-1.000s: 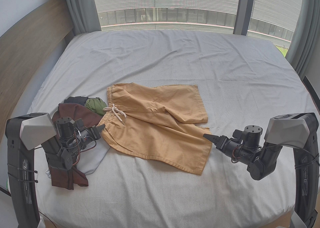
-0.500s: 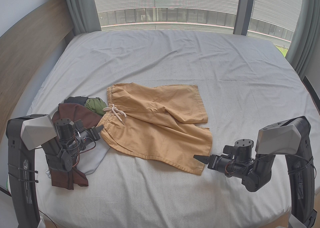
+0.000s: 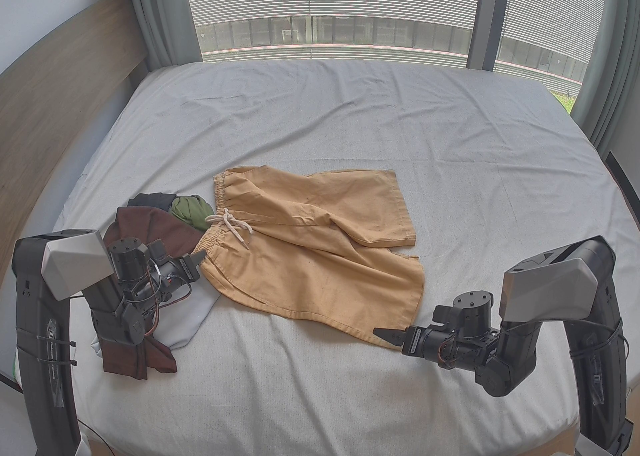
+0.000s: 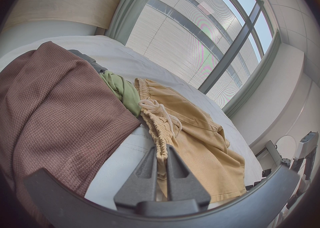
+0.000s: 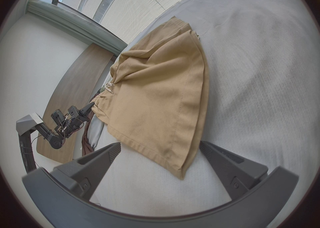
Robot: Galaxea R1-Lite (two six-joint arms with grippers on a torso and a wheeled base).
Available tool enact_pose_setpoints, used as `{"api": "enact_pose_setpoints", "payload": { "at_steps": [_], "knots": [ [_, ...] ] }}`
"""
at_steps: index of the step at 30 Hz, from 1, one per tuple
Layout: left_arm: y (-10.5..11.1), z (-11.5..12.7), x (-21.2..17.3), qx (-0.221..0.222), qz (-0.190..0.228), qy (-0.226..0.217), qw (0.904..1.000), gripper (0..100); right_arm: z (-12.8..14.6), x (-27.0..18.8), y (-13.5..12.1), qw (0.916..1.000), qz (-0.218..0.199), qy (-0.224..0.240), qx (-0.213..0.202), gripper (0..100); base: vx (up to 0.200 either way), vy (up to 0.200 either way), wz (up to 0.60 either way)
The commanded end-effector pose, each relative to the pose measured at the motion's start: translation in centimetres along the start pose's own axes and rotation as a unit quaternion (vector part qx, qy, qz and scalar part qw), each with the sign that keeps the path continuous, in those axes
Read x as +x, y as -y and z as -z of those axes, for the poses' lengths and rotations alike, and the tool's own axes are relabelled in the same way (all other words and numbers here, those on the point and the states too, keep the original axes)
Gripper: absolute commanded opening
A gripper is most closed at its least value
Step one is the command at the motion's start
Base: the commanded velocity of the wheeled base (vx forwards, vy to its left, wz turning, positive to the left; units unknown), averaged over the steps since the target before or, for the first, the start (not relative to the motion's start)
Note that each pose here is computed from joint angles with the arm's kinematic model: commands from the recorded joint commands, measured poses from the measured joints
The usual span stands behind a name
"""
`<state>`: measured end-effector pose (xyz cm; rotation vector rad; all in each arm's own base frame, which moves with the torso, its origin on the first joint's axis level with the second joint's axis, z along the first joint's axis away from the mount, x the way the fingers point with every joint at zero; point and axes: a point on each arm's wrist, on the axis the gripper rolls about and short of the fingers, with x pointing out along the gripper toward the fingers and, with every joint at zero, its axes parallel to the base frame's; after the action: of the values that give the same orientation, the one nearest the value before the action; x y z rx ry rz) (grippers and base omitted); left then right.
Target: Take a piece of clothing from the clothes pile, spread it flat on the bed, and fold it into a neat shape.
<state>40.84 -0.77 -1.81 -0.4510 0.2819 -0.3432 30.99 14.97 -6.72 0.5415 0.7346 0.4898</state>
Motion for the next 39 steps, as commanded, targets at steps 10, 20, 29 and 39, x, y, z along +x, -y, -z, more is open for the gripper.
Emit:
{"api": "enact_pose_setpoints", "payload": {
  "at_steps": [10, 20, 29, 39],
  "knots": [
    [0.0, 0.1, 0.0, 0.0, -0.002, 0.002, 1.0, 0, 0.4, -0.1, -0.5, 0.9999, -0.002, -0.008, 0.01, 0, 0.0, 0.0, 0.0],
    [0.5, 0.2, -1.8, -0.013, -0.002, -0.007, 0.9999, 0, -1.0, -2.6, -0.8, 0.9996, 0.021, 0.007, 0.018, 0, 0.0, 0.0, 0.0],
    [2.9, -0.3, -6.3, -0.026, 0.005, -0.046, 0.9986, 0, -1.8, -5.3, -1.7, 0.9991, 0.031, -0.009, 0.028, 0, 0.0, 0.0, 0.0],
    [1.8, 1.3, -10.1, -0.007, -0.038, -0.091, 0.995, 0, -0.8, -6.1, -1.3, 0.9977, 0.048, -0.035, 0.033, 0, 0.0, 0.0, 0.0]
  ]
}}
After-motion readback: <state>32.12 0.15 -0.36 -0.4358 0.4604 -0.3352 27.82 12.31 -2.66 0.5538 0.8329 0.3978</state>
